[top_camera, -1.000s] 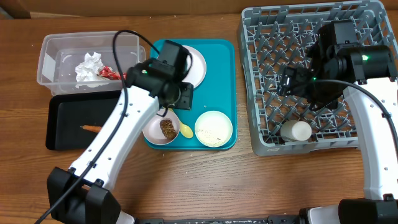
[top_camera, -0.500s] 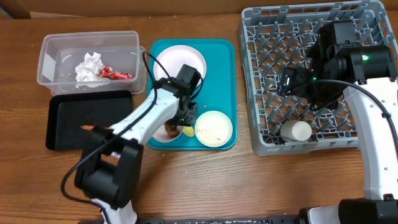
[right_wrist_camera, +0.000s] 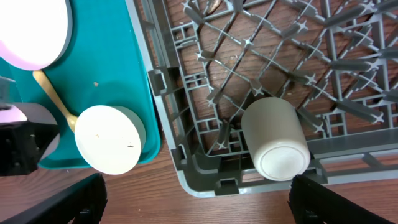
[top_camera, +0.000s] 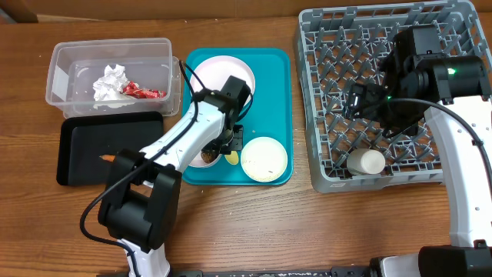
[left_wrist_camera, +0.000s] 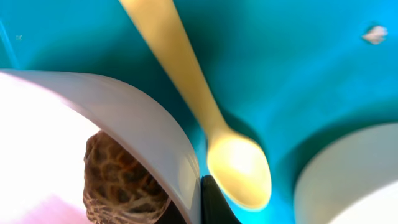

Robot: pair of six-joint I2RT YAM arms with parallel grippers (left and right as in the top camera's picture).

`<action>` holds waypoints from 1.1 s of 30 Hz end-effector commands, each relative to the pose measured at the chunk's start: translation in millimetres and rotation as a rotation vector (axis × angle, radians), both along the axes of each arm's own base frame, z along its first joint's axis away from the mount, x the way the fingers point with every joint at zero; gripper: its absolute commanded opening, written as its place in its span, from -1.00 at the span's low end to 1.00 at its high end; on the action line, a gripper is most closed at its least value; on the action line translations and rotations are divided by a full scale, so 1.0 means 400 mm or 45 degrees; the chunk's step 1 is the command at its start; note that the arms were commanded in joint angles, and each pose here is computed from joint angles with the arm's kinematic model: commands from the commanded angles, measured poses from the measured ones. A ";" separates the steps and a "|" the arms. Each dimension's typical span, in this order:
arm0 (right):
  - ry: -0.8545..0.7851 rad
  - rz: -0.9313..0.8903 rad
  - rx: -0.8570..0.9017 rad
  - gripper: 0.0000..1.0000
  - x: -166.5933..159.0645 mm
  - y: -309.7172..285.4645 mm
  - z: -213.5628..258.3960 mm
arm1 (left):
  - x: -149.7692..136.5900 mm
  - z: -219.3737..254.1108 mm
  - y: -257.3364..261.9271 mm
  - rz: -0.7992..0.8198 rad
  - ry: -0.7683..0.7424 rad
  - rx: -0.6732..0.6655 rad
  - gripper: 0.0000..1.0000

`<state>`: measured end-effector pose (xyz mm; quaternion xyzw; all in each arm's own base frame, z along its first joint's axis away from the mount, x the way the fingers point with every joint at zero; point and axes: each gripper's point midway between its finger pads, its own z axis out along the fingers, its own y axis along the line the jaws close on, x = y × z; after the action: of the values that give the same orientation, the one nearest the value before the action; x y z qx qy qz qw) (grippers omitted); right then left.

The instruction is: Sort waste into correct bins and load items into the dishwasher

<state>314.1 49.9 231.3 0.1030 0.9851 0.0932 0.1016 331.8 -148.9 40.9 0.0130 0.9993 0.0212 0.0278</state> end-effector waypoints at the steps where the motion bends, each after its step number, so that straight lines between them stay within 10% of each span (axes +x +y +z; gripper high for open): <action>1: -0.017 0.014 -0.007 0.92 -0.003 0.002 0.009 | 0.029 0.045 -0.016 0.014 -0.030 -0.025 -0.92; 16: -0.022 0.036 -0.021 0.92 -0.003 -0.001 0.009 | 0.013 0.421 0.310 0.319 -0.165 -0.239 -0.92; 27: -0.021 0.035 -0.021 0.92 -0.003 -0.001 0.009 | 0.096 0.427 0.548 0.412 -0.566 -1.427 -0.92; 33: 0.000 0.036 -0.023 0.92 -0.012 -0.002 0.006 | 0.133 0.358 0.632 0.536 -0.668 -1.779 -0.91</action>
<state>309.9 49.2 230.3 0.0926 0.9872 0.0891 0.0944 374.0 98.0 178.0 -0.2102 0.7932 -0.5289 0.2166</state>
